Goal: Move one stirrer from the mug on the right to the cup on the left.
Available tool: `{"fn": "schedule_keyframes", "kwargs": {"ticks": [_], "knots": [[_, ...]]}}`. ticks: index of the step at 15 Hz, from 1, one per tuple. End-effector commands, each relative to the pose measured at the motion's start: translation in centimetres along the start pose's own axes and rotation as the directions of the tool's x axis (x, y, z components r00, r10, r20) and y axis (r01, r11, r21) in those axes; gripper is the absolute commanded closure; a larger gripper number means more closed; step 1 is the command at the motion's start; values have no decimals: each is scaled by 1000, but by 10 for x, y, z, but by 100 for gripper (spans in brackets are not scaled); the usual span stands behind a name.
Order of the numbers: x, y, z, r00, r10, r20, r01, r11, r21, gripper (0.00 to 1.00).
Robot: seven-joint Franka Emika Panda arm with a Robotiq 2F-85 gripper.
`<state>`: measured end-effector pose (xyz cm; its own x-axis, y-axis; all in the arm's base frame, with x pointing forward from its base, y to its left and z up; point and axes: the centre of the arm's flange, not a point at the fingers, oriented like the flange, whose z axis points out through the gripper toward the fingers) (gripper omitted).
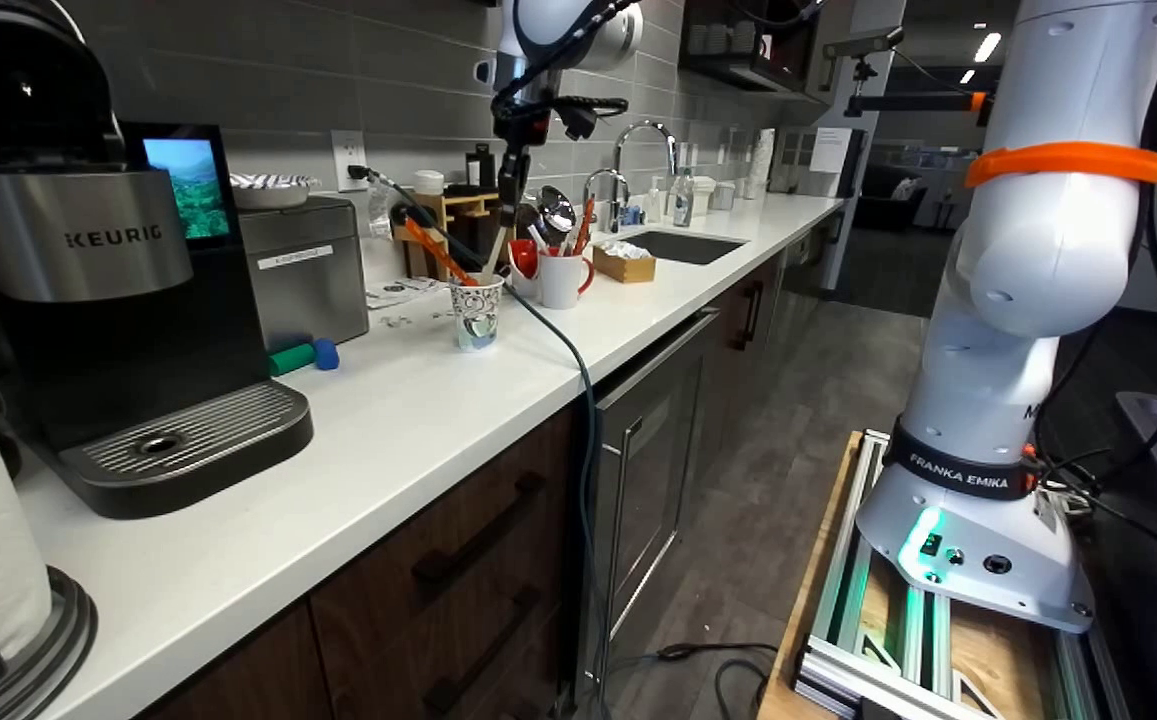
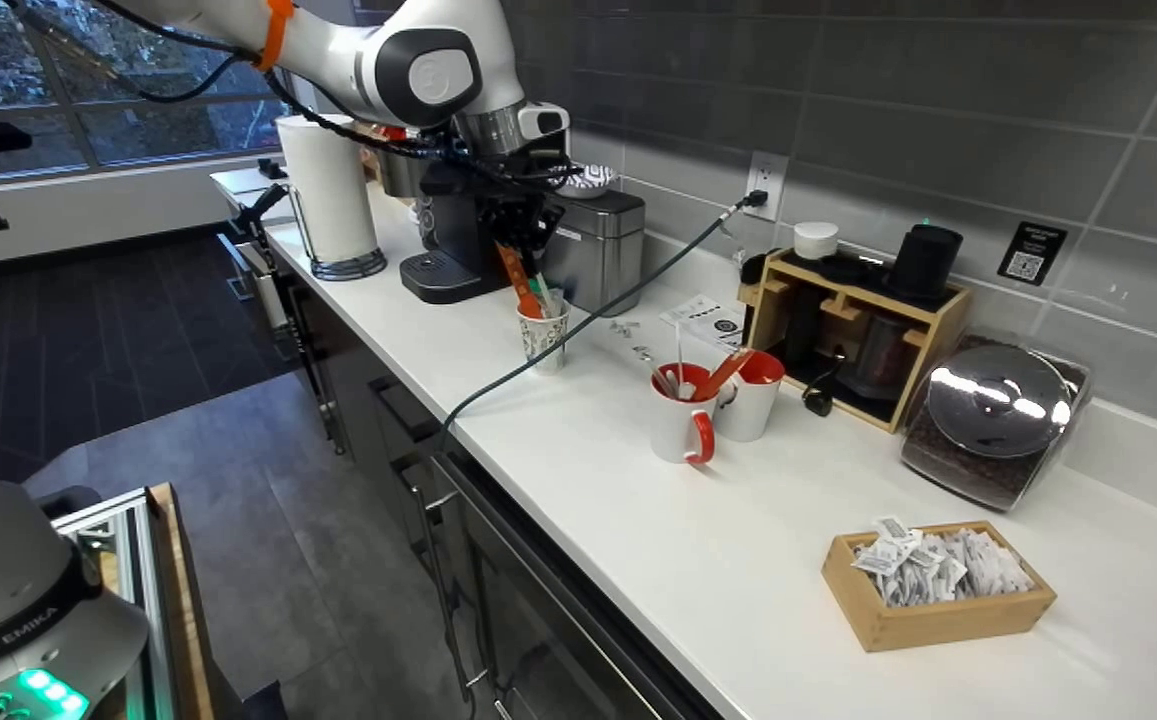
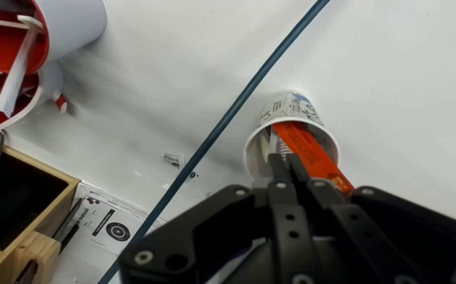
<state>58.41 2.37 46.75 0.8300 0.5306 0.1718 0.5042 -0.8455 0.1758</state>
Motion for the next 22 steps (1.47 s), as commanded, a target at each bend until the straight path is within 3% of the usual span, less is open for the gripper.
{"fn": "schedule_keyframes", "kwargs": {"ticks": [1,4,9,15,22], "knots": [[16,-15,20,997,-38,68,38,999,5,99],[25,-24,45,993,-52,110,53,999,-7,99],[36,-25,54,988,-46,147,51,998,-31,99],[33,-29,45,968,-65,242,56,997,43,99],[38,-22,37,988,-26,150,21,999,35,99]]}}
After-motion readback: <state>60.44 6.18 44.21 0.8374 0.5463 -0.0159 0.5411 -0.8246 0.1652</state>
